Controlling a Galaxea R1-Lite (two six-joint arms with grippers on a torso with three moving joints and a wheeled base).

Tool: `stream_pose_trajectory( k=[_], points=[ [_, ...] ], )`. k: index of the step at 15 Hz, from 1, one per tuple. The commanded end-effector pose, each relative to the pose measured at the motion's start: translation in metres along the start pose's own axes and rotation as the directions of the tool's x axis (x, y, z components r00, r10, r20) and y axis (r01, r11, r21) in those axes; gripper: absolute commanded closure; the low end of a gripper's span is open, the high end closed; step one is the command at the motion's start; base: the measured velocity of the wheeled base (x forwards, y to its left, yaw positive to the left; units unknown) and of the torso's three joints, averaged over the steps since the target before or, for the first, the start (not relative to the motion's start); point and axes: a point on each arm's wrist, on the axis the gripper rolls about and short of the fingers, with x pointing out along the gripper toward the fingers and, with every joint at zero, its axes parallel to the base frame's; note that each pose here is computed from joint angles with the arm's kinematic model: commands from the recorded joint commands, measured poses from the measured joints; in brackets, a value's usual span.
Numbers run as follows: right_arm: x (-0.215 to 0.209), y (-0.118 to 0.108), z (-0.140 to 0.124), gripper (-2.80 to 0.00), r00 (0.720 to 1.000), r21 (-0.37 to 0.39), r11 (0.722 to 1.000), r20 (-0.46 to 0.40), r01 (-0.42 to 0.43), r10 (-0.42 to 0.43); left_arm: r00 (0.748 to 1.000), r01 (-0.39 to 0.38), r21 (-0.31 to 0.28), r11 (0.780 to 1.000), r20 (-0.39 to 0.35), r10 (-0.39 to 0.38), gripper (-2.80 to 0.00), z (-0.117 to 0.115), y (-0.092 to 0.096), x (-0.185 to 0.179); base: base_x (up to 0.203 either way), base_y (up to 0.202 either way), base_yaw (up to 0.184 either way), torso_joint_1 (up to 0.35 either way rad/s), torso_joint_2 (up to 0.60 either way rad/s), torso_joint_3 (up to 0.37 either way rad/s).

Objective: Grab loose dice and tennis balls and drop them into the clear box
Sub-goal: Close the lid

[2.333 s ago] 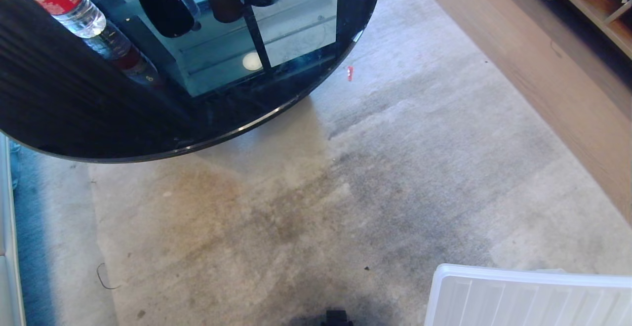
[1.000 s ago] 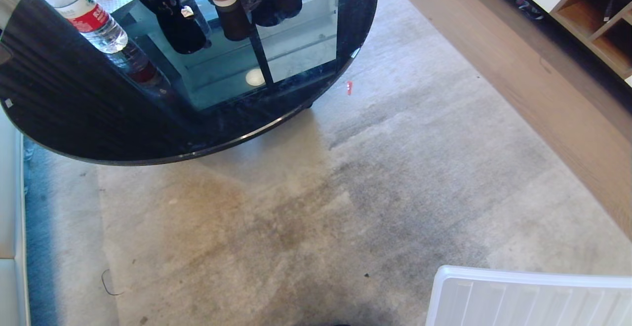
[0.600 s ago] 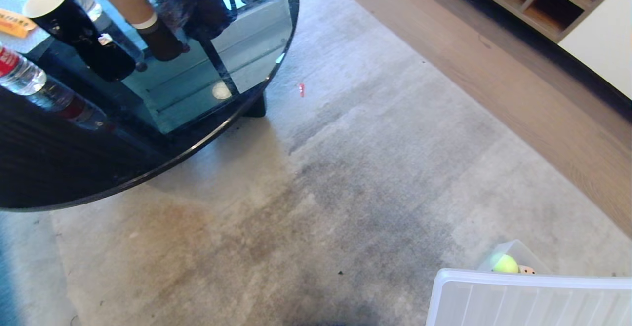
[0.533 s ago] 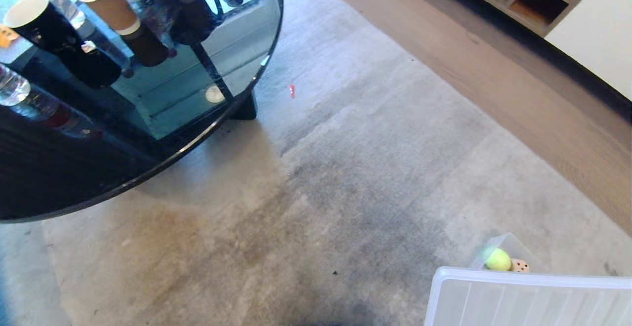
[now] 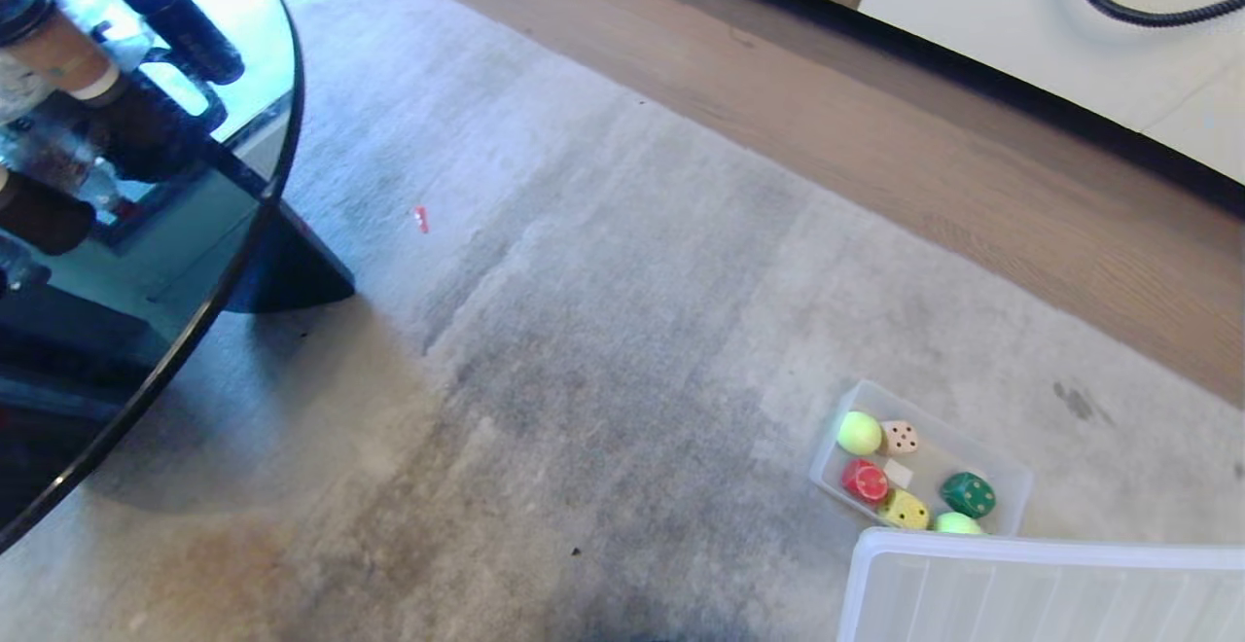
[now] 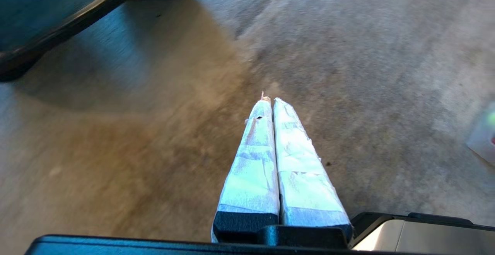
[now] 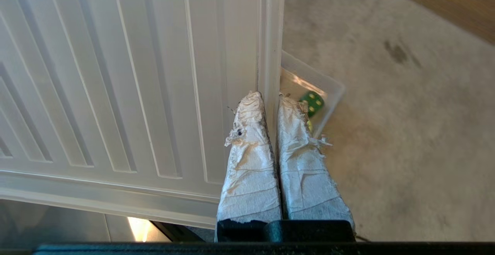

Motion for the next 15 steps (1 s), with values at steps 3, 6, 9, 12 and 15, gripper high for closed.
stream_pose_trajectory(
  k=[3,6,9,12,15],
  points=[
    [0.0000,0.0000,-0.0002,0.00,1.000,-0.001,1.000,-0.001,-0.001,0.001,1.000,-0.002,-0.002,1.000,0.000,0.002,0.00,0.0000,0.0000,0.0000,0.001,0.011,-0.163,0.003,0.00,0.004],
    [0.0000,0.0000,-0.0001,0.00,1.000,-0.001,1.000,0.000,0.000,0.000,1.000,-0.001,-0.002,1.000,0.000,0.001,0.00,0.0000,0.0000,0.0000,-0.001,0.012,-0.162,0.003,0.00,0.003],
    [0.0000,0.0000,0.0001,0.00,1.000,-0.002,1.000,0.000,-0.001,0.001,1.000,-0.001,-0.002,1.000,0.000,0.001,0.00,0.0000,0.0000,0.0000,-0.002,0.009,-0.160,0.000,0.00,0.002],
    [0.0001,0.0000,-0.0003,0.00,1.000,-0.002,1.000,-0.001,-0.001,0.001,1.000,-0.002,-0.003,1.000,0.002,0.002,0.00,0.0002,0.0000,0.0000,0.001,0.005,-0.105,0.003,0.00,0.008],
    [0.0001,0.0000,-0.0003,0.00,1.000,-0.004,1.000,-0.001,-0.001,0.001,1.000,-0.002,-0.002,1.000,0.002,0.002,0.00,0.0002,0.0000,0.0000,0.000,0.000,0.000,0.000,0.00,0.000]
  ],
)
